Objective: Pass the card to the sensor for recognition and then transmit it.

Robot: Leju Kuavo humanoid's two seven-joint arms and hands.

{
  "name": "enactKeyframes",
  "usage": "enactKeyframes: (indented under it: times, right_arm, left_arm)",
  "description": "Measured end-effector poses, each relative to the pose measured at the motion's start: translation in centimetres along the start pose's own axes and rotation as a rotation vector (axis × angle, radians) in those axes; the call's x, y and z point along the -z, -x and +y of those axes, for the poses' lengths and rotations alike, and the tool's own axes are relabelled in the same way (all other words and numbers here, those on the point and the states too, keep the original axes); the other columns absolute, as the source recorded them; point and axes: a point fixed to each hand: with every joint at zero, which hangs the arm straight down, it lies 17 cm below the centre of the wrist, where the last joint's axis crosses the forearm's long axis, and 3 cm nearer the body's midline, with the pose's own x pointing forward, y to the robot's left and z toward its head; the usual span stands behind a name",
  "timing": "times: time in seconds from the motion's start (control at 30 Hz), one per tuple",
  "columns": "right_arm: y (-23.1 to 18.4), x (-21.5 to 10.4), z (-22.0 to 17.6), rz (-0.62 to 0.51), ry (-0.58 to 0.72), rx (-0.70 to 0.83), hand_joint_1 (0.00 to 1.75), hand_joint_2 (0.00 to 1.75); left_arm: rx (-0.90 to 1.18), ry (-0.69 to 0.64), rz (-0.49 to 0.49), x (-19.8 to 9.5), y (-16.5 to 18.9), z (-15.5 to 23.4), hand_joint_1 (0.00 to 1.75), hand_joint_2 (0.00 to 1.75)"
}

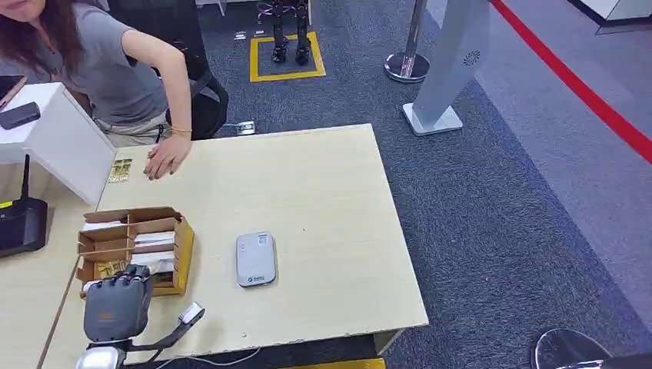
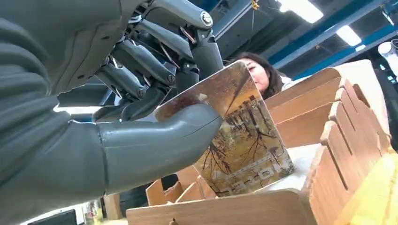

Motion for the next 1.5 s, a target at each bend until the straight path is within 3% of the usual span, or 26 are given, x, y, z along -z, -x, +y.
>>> enactKeyframes:
  times: [0.17,0.33,0.7,1.0,1.5]
  right_arm:
    - [0.0,0.0,0.0,0.000,0.000,0.000,0.00,0.00]
    - [-0.1,0.0,-0.1,-0.004,0.001,-0.003,0.00,0.00]
    - [-0.5,0.0,-0.2,-0.018,0.003,-0.002,0.00,0.00]
    - [-1.2,0.0,-0.1,-0.049,-0.004,-0.014,0.00,0.00]
    - [-1.5,-0.1,0.0,-0.056,-0.017,-0.028,0.00,0.00]
  left_arm:
    - [0.024,-0.031,0.088,1.6,2.0,1.5,1.75,1.75]
    - [0.044,-0.111,0.101,4.2,3.3,5.0,1.75,1.75]
    - [-0.006,-0.247,0.076,6.4,2.4,10.5,1.75,1.75]
    - [-0.043,-0.442,0.028,9.8,0.8,20.0,1.75,1.75]
    - [0.030,-0.387,0.064,11.1,2.5,18.0,1.75,1.75]
